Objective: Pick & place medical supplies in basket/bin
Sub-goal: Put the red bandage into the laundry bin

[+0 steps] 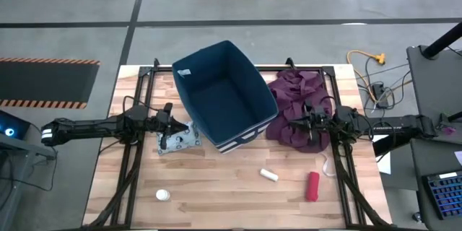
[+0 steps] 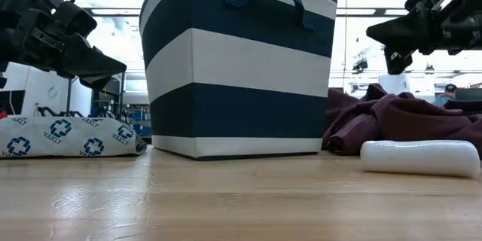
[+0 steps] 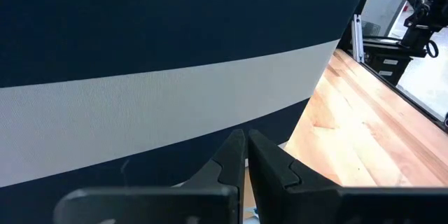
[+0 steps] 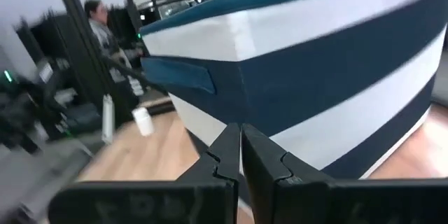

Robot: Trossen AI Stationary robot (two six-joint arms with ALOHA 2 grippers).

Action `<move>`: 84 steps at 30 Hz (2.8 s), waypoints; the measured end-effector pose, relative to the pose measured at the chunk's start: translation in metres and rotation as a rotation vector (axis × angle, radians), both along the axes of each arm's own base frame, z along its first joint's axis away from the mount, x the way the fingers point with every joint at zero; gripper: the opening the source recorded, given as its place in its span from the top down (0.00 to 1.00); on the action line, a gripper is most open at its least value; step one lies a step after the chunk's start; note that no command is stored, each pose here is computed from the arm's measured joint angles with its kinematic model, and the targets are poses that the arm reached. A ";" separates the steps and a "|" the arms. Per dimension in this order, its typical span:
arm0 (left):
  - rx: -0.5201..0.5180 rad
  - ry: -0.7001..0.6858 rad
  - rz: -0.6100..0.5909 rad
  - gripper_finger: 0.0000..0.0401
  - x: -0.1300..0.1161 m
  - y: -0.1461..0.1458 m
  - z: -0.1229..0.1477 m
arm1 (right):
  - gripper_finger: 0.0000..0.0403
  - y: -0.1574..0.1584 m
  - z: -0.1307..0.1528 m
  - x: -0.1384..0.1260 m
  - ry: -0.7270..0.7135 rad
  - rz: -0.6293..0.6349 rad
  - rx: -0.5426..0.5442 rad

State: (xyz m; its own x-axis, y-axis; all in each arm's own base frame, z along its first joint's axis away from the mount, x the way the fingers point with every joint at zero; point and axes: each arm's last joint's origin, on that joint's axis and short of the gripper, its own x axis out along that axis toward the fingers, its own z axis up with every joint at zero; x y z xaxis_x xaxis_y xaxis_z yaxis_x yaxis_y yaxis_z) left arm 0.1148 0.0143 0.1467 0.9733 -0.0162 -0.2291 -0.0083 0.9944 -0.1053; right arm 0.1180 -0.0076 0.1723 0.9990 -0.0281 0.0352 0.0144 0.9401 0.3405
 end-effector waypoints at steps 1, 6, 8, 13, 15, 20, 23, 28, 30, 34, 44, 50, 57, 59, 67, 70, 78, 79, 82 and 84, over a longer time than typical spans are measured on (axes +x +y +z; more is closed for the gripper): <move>0.000 0.000 0.000 1.00 0.000 0.000 0.000 | 0.98 0.000 0.000 0.000 -0.002 -0.014 0.037; 0.000 0.000 0.000 1.00 0.000 0.000 0.000 | 0.93 -0.003 0.002 0.000 -0.029 -0.112 0.115; 0.000 0.000 0.000 1.00 0.000 0.000 0.000 | 0.89 -0.004 0.004 -0.001 -0.055 -0.144 0.133; 0.000 0.000 0.000 1.00 0.000 0.000 0.000 | 0.71 -0.007 0.004 -0.001 -0.082 -0.241 0.285; 0.000 0.000 -0.001 1.00 0.000 0.000 0.000 | 0.64 -0.007 0.004 -0.001 -0.091 -0.226 0.341; 0.000 0.000 0.000 1.00 0.000 0.000 0.000 | 0.48 -0.005 0.004 -0.001 -0.096 -0.143 0.495; 0.000 0.000 0.000 1.00 0.000 0.000 0.000 | 0.47 -0.003 0.009 0.000 -0.105 -0.103 0.572; 0.000 0.000 0.000 1.00 0.000 0.000 0.000 | 0.49 0.004 0.043 0.002 -0.145 -0.001 0.563; 0.000 0.000 0.000 1.00 0.000 0.000 0.000 | 0.51 0.008 0.059 0.003 -0.089 0.032 0.570; 0.019 0.000 -0.002 1.00 0.000 0.000 0.000 | 0.53 0.017 0.079 0.005 0.238 0.008 0.651; 0.021 0.000 -0.003 1.00 0.000 0.000 0.000 | 0.55 0.052 0.110 0.022 0.876 -0.202 0.999; 0.021 0.001 -0.005 1.00 0.000 0.000 0.000 | 0.56 0.087 0.098 0.044 1.146 -0.345 1.174; 0.001 0.001 -0.001 1.00 0.000 0.000 0.000 | 0.56 0.136 0.060 0.060 1.462 -0.495 1.175; 0.000 0.001 -0.001 1.00 0.000 0.000 0.000 | 0.56 0.147 0.050 0.061 1.496 -0.562 1.163; 0.000 0.001 0.000 1.00 0.000 0.000 0.000 | 0.55 0.178 0.019 0.058 1.565 -0.760 1.098; 0.000 0.001 0.000 1.00 0.000 0.000 0.000 | 0.51 0.180 0.009 0.055 1.592 -0.831 1.029; 0.000 0.001 0.000 1.00 0.000 0.000 0.000 | 0.38 0.183 -0.010 0.058 1.587 -0.920 0.949; 0.000 0.001 0.001 1.00 0.000 0.000 0.000 | 0.37 0.184 -0.013 0.059 1.593 -0.924 0.937; 0.000 0.001 0.001 1.00 0.000 0.000 0.000 | 0.36 0.186 -0.021 0.060 1.626 -0.942 0.910; 0.000 0.001 0.001 1.00 0.000 0.000 0.000 | 0.37 0.187 -0.026 0.061 1.637 -0.943 0.895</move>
